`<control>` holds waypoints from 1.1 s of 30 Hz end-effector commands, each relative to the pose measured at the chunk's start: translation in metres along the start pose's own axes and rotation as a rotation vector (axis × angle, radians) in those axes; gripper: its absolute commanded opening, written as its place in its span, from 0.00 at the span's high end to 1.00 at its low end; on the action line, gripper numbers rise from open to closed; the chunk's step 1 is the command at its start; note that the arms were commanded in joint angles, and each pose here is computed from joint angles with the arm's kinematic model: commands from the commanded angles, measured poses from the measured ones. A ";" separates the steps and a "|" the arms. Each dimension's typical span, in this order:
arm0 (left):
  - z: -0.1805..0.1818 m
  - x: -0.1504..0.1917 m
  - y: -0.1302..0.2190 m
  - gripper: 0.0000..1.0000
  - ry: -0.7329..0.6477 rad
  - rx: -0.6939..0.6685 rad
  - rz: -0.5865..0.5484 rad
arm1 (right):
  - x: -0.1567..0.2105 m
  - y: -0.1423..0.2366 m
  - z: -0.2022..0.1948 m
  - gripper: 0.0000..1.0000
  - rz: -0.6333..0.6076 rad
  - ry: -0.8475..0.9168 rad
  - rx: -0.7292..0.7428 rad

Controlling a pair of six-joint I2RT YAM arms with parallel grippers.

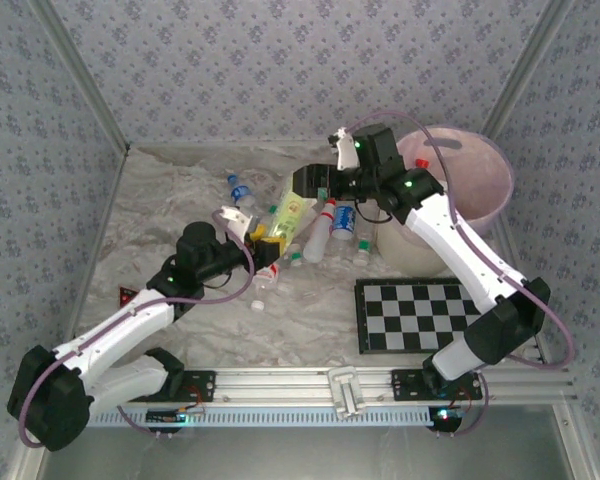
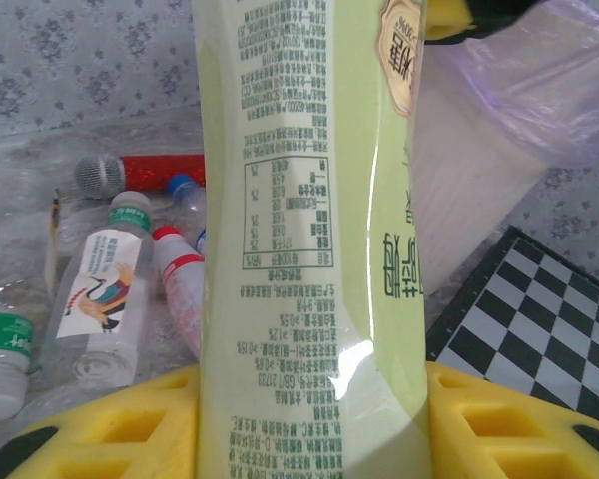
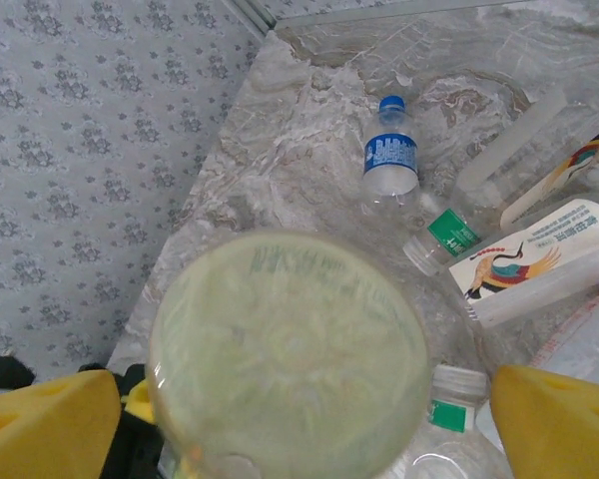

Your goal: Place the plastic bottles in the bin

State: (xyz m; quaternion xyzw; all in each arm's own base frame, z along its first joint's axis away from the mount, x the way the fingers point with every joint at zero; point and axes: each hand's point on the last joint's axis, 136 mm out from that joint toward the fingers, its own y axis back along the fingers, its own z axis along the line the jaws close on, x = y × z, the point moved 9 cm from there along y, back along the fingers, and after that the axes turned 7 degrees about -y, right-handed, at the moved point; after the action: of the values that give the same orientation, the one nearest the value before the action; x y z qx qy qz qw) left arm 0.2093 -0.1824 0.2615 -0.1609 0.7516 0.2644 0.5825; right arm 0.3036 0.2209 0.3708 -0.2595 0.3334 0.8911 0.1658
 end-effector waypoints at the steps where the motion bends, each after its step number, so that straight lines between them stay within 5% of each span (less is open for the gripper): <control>1: -0.008 -0.014 -0.001 0.73 -0.050 0.058 -0.060 | -0.008 0.000 0.005 0.09 -0.011 -0.007 -0.028; 6: -0.006 -0.015 -0.007 0.73 -0.052 0.044 -0.047 | -0.006 0.004 0.003 0.32 -0.009 0.010 -0.031; 10: -0.006 -0.017 -0.014 0.68 -0.055 0.053 -0.051 | -0.006 0.013 0.000 0.36 -0.027 0.014 -0.009; 16: -0.001 -0.025 -0.027 0.30 -0.035 0.034 -0.003 | -0.015 0.037 0.001 0.46 -0.103 0.034 0.007; 20: 0.005 -0.027 -0.018 0.09 0.010 -0.094 0.068 | -0.034 0.063 0.002 0.49 -0.170 0.075 0.020; 26: 0.017 -0.029 0.001 0.03 0.021 -0.250 0.065 | -0.061 0.143 0.009 0.56 -0.411 0.142 0.153; 33: 0.051 -0.024 -0.022 0.05 0.168 -0.442 0.128 | -0.060 0.240 0.021 0.67 -0.704 0.262 0.428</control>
State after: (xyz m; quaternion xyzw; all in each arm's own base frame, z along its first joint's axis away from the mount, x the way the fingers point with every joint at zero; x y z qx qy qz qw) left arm 0.2579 -0.1757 0.2761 -0.2269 0.7310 0.4107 0.4954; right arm 0.2622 0.0794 0.5197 -0.4011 0.3669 0.7287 0.4165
